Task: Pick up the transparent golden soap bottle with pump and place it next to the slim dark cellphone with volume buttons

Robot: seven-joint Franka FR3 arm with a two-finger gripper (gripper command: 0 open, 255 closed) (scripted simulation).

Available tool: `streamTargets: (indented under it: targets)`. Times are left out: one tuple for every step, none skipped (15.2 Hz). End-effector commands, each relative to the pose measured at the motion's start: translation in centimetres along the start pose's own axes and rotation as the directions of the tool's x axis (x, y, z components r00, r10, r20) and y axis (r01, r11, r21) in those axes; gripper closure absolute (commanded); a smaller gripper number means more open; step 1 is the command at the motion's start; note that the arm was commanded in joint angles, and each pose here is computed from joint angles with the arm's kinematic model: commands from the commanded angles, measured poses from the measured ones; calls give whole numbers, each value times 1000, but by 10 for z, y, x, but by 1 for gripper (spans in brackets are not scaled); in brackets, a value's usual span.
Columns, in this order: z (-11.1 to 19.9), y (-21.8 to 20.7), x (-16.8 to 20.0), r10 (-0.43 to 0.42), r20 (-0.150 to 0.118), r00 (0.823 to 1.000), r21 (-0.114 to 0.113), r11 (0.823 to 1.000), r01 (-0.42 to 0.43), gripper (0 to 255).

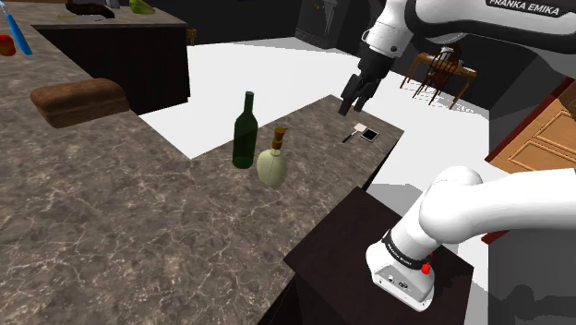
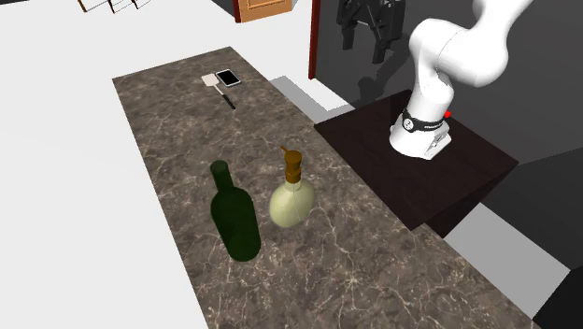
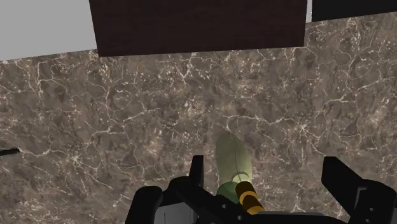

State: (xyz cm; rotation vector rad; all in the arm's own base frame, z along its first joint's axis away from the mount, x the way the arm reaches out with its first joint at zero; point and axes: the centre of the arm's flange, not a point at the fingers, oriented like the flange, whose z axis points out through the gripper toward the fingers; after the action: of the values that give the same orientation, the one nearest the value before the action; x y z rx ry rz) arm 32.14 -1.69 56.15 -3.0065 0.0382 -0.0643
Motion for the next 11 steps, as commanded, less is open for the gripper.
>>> streamTargets:
  targets:
    - [0,0,0,0,0,1000,0,1000,0,0]
    - [11,0,5,-12,-13,1000,0,1000,12,0]
    - [23,0,9,-23,-25,999,0,1000,23,0]
    - [34,-1,14,-35,-38,999,-1,999,35,0]
    - [46,-1,19,-47,-51,998,-1,999,47,0]
    - [57,-1,24,-59,-64,996,-2,998,59,0]
    - [68,-2,30,-70,-76,995,-3,998,70,0]
    - [79,-2,35,-82,-89,993,-4,997,82,0]
    - [90,-3,41,-93,-102,990,-5,996,93,0]
    - [101,-3,46,-105,-114,988,-6,994,105,0]
    - [112,-4,52,-117,-127,985,-8,993,117,0]
